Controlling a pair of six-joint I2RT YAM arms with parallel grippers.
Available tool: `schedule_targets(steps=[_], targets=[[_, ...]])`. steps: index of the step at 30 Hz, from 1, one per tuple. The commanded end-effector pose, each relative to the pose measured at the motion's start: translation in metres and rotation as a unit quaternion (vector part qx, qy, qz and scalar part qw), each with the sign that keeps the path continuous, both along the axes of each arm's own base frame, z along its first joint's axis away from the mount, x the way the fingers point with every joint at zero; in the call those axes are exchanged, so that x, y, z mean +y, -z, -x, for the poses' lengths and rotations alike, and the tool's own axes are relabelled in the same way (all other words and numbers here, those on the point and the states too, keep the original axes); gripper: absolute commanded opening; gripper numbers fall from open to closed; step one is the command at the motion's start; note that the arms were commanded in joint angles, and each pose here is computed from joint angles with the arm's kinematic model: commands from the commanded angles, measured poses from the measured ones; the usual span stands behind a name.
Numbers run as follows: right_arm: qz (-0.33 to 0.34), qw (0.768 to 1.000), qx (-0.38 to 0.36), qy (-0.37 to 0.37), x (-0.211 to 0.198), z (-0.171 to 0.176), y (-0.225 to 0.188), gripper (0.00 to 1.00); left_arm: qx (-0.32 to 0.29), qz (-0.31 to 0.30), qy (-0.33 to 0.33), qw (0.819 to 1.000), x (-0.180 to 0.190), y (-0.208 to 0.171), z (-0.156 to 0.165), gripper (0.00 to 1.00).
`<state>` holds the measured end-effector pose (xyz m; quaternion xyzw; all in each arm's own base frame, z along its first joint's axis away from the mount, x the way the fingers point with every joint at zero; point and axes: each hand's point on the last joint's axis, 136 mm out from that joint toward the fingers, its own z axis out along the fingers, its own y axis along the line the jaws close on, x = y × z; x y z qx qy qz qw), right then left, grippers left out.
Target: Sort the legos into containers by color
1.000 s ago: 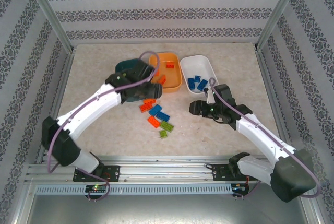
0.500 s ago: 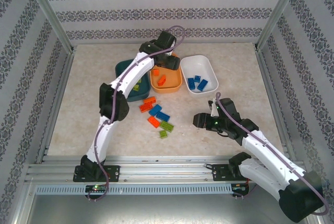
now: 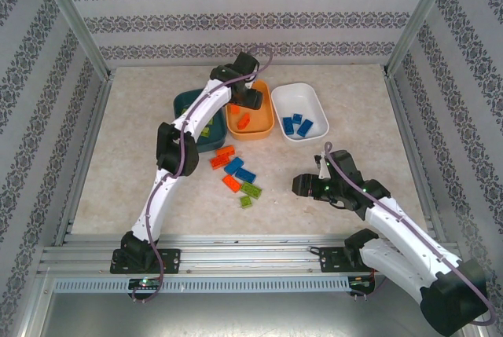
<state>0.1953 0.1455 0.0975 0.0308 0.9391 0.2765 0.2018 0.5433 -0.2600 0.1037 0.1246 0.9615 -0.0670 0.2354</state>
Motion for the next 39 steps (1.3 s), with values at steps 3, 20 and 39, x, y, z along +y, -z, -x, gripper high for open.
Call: schedule_targets(steps=[3, 20, 39], targets=[[0.009, 1.0, -0.004, -0.006, -0.001, 0.001, 0.003, 0.68, 0.009, -0.004, -0.002, 1.0, 0.007, 0.007, -0.003, 0.71], [0.002, 1.0, -0.01, -0.006, 0.003, 0.002, -0.009, 0.69, -0.002, 0.02, 0.004, 1.0, 0.008, -0.028, 0.004, 0.85], [0.083, 0.986, 0.016, -0.145, 0.11, -0.017, -0.002, 0.66, -0.054, 0.09, -0.024, 0.994, 0.09, -0.099, 0.211, 0.92]])
